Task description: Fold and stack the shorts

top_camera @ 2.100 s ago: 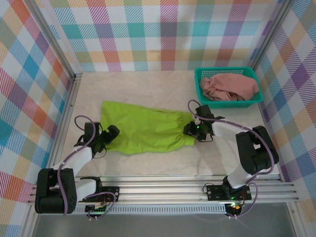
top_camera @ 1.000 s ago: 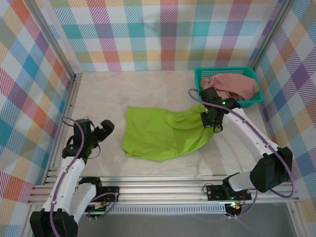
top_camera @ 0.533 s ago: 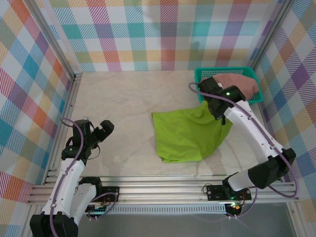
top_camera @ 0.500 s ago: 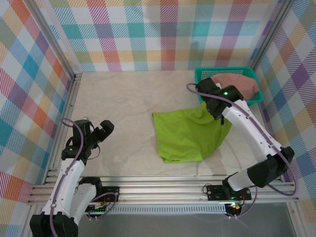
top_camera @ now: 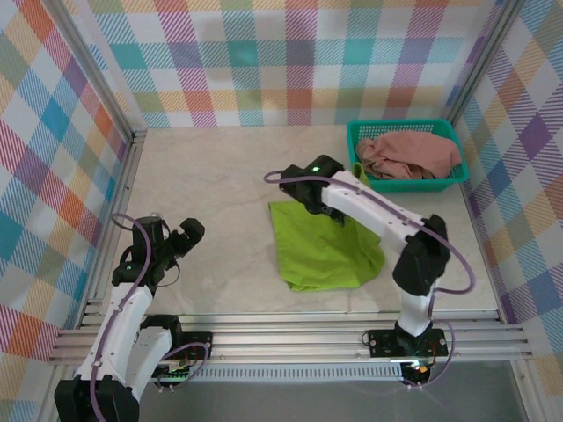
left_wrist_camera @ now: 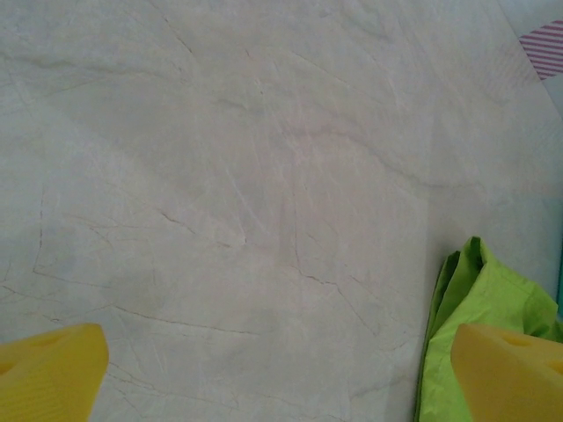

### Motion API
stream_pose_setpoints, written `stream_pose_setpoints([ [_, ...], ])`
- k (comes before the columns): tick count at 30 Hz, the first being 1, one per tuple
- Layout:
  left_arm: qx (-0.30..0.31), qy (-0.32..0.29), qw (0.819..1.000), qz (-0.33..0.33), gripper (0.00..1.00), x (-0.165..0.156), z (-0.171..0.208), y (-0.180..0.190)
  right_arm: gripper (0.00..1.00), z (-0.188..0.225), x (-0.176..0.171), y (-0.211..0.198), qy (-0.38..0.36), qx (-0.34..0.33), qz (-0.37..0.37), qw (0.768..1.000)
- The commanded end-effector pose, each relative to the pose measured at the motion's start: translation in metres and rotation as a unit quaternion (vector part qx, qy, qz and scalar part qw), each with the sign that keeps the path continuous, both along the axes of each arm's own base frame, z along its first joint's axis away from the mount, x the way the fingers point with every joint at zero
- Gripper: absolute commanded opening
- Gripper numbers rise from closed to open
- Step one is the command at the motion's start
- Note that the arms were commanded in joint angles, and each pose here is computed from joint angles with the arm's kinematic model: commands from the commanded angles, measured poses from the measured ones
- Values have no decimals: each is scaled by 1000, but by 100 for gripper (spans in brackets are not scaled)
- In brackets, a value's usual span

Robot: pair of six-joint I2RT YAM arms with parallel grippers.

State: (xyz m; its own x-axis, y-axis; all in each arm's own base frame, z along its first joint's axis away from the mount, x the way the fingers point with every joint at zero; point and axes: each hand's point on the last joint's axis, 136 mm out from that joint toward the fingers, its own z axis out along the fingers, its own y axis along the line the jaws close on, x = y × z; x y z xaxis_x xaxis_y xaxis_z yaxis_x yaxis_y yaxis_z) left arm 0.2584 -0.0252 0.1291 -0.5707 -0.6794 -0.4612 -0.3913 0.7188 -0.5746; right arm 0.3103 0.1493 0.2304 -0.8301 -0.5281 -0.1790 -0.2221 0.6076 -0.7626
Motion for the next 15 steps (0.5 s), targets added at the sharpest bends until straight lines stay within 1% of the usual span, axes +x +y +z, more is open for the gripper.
stream_pose_setpoints([
  [1, -9, -13, 1000, -6, 100, 3, 2, -4, 0, 5, -12, 9, -5, -42, -15, 999],
  [6, -11, -11, 1000, -4, 100, 2, -1, -4, 1, -19, -14, 58, 5, -24, 5, 1000],
  [8, -14, -12, 1000, -4, 100, 2, -2, -5, 3, -28, -16, 74, 13, -11, 7, 1000],
  [11, -19, -14, 1000, -1, 100, 2, -3, -5, 8, -48, -21, 102, 36, 29, 8, 999],
  [13, -24, -15, 1000, 1, 100, 2, -4, -6, 15, -69, -28, 127, 70, 85, 11, 994],
  [15, -32, -19, 999, 2, 100, 3, -3, -7, 31, -89, -43, 162, 127, 185, 17, 974],
])
